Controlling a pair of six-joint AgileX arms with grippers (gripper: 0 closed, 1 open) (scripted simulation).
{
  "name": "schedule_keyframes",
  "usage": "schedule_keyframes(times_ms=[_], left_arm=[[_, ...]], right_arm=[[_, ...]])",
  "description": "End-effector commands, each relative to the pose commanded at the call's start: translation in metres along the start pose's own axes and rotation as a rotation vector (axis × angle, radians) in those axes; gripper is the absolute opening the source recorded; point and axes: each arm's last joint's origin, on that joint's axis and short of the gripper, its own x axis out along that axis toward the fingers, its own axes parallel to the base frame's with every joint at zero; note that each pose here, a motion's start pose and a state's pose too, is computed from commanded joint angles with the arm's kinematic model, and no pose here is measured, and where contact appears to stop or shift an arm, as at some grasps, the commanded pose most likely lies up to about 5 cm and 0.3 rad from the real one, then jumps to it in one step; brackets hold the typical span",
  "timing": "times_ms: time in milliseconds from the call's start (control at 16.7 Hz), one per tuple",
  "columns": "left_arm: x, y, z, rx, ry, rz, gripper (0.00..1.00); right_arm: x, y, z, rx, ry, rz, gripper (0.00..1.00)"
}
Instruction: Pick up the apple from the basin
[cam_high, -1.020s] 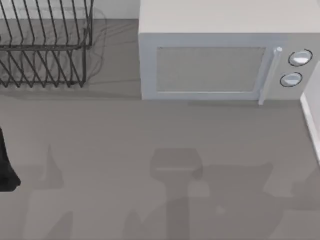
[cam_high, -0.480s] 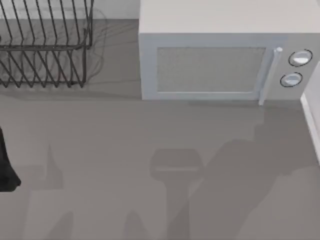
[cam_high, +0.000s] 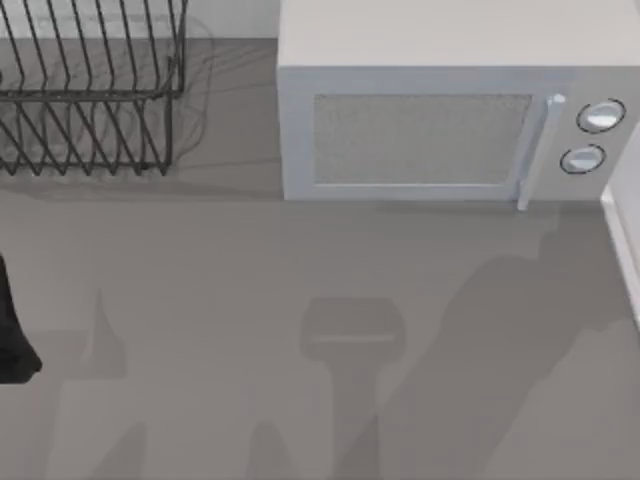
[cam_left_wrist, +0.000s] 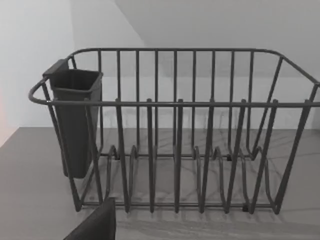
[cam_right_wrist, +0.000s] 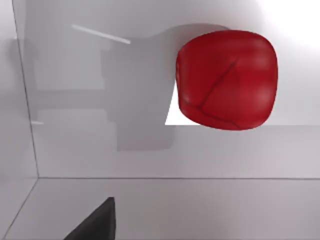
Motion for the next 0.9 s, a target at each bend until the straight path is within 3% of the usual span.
schedule_keyframes(times_ms=[240,720,900], left_arm=[[0.0,0.0,0.0,0.0,0.0,0.0,1.0],[0.0,0.0,0.0,0.0,0.0,0.0,1.0],[0.0,0.0,0.0,0.0,0.0,0.0,1.0]], right_arm=[[0.025,-0.001,0.004,0.001,0.007,0.002,1.0],[0.14,-0.003,0.003,0.004,-0.008,-0.002,1.0],[0.153,-0.002,0.0,0.004,0.001,0.001,1.0]])
